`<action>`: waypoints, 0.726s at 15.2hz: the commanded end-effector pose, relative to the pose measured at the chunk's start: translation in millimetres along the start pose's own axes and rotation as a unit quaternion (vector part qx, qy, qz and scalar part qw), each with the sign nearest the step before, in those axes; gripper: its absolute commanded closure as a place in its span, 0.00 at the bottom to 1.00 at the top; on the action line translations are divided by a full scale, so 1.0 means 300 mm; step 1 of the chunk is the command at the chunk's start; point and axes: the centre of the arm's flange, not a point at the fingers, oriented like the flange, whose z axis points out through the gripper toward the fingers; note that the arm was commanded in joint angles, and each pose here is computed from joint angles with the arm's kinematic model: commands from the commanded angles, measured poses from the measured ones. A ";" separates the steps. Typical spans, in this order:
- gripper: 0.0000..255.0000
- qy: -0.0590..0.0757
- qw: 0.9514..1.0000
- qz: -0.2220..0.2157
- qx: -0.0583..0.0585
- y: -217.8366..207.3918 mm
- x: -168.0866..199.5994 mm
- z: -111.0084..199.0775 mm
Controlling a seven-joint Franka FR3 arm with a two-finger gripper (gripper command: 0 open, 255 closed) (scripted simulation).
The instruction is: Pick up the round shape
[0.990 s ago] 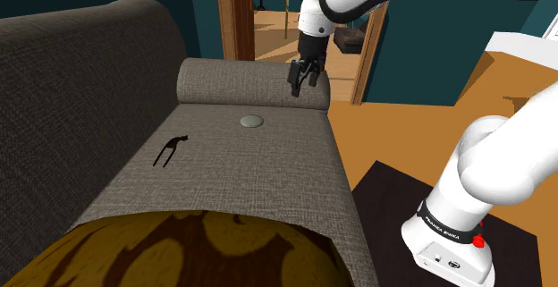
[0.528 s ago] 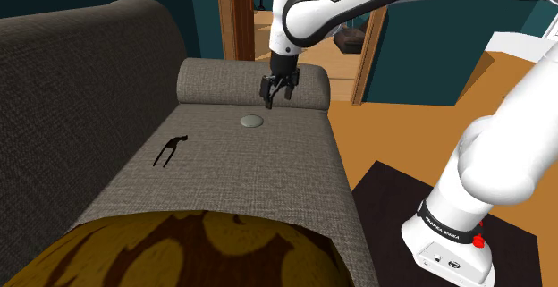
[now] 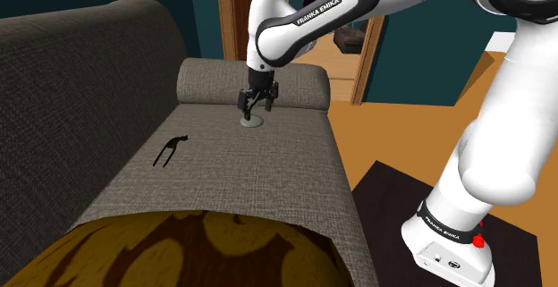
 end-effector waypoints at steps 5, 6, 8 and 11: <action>0.00 0.000 1.000 0.000 0.000 0.002 -0.004 0.113; 0.00 0.000 1.000 0.000 0.000 0.002 -0.005 0.113; 1.00 0.000 1.000 0.000 0.000 0.004 -0.004 0.114; 1.00 0.000 1.000 0.000 0.000 0.004 -0.004 0.114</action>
